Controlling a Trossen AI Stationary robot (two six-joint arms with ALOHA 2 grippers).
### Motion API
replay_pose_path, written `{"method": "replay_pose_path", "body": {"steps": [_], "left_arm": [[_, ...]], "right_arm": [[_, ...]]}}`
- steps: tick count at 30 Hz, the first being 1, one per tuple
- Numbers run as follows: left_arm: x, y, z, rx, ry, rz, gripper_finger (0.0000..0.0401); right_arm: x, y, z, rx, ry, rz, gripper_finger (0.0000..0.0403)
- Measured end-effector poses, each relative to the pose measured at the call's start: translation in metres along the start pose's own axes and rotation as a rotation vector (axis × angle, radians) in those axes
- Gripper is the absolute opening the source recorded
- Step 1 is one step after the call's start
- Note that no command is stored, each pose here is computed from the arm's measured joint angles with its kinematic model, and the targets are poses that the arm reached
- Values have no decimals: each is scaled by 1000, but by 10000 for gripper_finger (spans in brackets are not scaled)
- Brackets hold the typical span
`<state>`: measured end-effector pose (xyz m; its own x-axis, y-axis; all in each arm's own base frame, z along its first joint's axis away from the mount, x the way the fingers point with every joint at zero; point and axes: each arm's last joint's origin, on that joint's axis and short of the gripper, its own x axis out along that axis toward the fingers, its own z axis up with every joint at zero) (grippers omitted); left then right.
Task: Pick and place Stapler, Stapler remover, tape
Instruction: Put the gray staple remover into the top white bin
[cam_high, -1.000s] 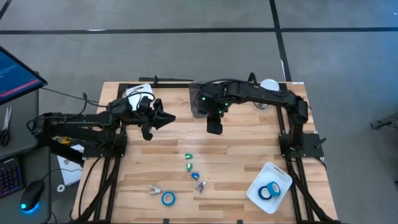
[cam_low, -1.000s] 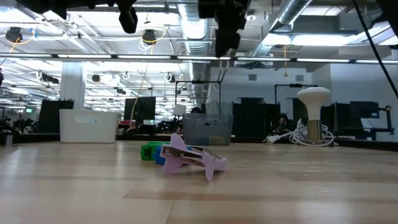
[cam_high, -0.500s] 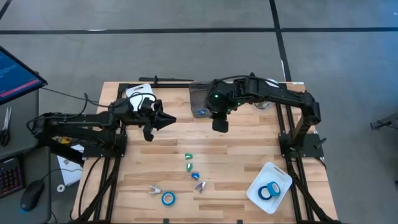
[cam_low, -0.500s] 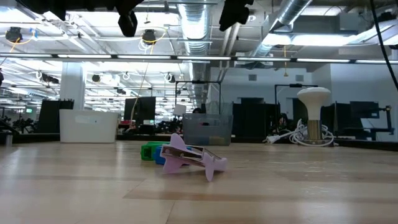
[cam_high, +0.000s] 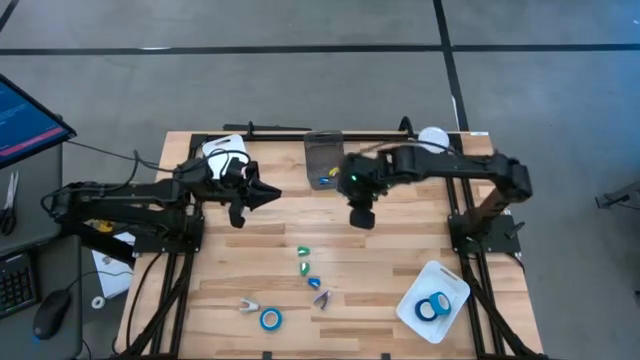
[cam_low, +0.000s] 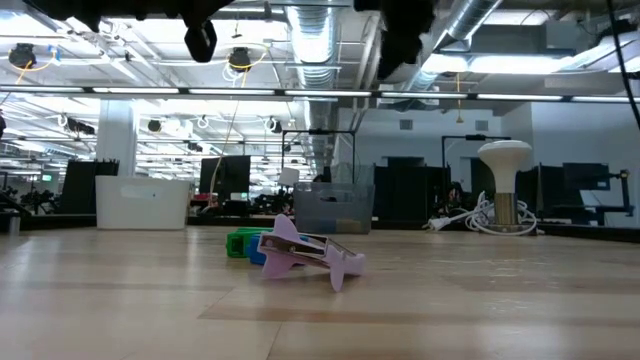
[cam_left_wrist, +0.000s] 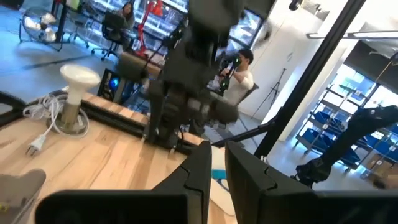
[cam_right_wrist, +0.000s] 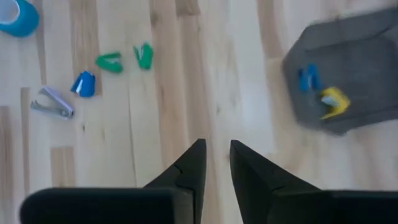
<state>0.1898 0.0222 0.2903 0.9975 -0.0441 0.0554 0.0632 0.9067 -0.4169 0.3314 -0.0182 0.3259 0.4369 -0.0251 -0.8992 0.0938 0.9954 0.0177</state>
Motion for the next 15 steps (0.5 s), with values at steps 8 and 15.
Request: {"method": "replay_pose_path", "body": {"steps": [8,15], "left_arm": [[0,2,-5,1,49,27,39],[-1,8,-16,95,124,181,39]], "right_arm": [[6,23,-50,76,-221,72,63],[-12,34,-68,126,-308,62,63]]}}
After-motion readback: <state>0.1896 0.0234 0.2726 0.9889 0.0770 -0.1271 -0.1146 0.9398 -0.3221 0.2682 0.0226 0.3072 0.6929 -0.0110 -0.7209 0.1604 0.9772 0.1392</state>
